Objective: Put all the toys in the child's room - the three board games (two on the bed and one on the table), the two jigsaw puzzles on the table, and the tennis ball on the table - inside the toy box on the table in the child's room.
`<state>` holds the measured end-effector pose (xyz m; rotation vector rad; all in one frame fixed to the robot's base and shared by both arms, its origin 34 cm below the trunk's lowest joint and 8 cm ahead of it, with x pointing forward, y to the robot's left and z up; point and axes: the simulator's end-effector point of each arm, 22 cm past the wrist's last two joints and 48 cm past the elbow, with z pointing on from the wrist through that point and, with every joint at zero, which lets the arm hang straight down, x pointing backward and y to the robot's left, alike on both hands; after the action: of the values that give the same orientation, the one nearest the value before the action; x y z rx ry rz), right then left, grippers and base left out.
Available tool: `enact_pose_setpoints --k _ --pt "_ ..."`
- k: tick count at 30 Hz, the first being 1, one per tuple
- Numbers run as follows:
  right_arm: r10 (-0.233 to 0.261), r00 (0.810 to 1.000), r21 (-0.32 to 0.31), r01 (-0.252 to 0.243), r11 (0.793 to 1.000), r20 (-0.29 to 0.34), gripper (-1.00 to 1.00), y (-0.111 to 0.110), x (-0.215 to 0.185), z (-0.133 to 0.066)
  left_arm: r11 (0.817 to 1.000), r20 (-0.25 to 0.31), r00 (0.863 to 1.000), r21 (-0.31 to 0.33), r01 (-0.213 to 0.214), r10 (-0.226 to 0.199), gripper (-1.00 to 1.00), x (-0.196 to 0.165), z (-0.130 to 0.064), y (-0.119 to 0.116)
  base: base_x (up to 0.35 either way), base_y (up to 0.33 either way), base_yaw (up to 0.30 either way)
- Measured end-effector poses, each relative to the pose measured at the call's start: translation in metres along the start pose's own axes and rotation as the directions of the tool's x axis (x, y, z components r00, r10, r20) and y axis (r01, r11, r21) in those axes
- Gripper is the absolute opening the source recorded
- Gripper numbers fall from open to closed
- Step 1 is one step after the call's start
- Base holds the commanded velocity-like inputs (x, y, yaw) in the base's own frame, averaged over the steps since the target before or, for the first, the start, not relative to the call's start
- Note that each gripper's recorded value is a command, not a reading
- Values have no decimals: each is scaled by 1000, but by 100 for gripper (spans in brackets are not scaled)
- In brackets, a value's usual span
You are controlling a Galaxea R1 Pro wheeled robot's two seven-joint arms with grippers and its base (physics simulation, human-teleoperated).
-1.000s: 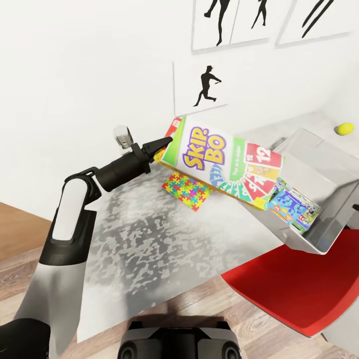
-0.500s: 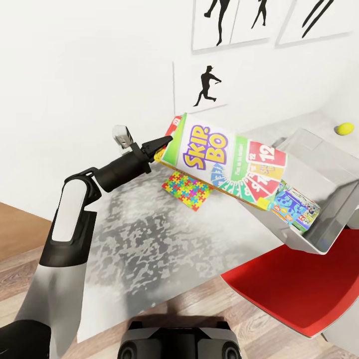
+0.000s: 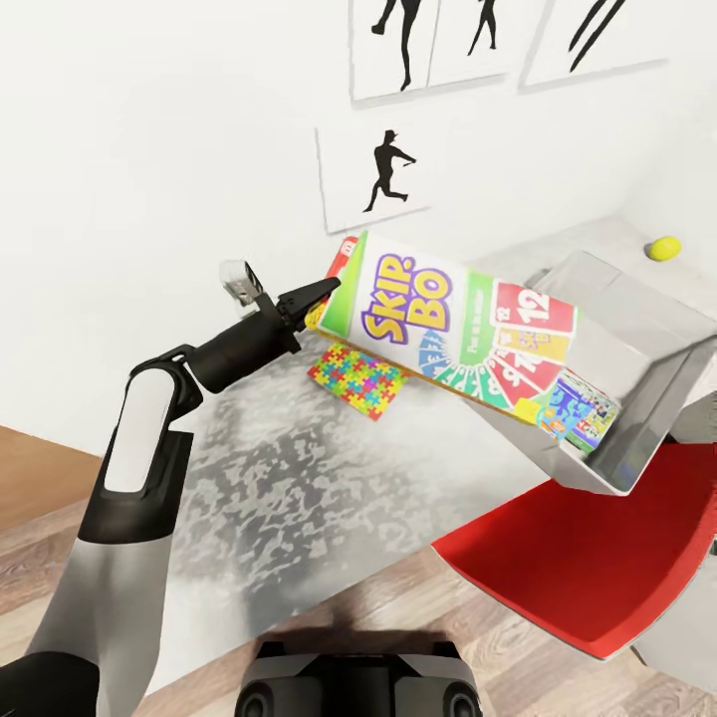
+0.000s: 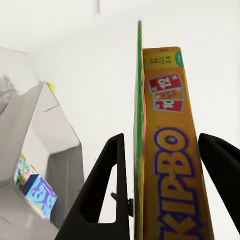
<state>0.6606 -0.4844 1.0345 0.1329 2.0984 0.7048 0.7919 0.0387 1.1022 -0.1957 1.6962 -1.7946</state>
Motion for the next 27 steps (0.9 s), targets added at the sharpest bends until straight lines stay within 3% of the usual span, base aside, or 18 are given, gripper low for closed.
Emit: enact_pose_setpoints --k 12,19,27 --pt "5 1000 -2 -5 1000 2 100 0 1 1 1000 5 1000 2 2 -2 -100 1 -1 1 0 -41 -247" --pt "8 1000 -5 -8 1000 0 100 1 3 2 1000 6 1000 0 1 -1 -100 1 -2 2 0 -230 -222" --pt "17 1000 -9 -17 1000 -1 100 2 5 4 1000 7 1000 0 2 -2 -100 1 -2 2 0 -285 -71"
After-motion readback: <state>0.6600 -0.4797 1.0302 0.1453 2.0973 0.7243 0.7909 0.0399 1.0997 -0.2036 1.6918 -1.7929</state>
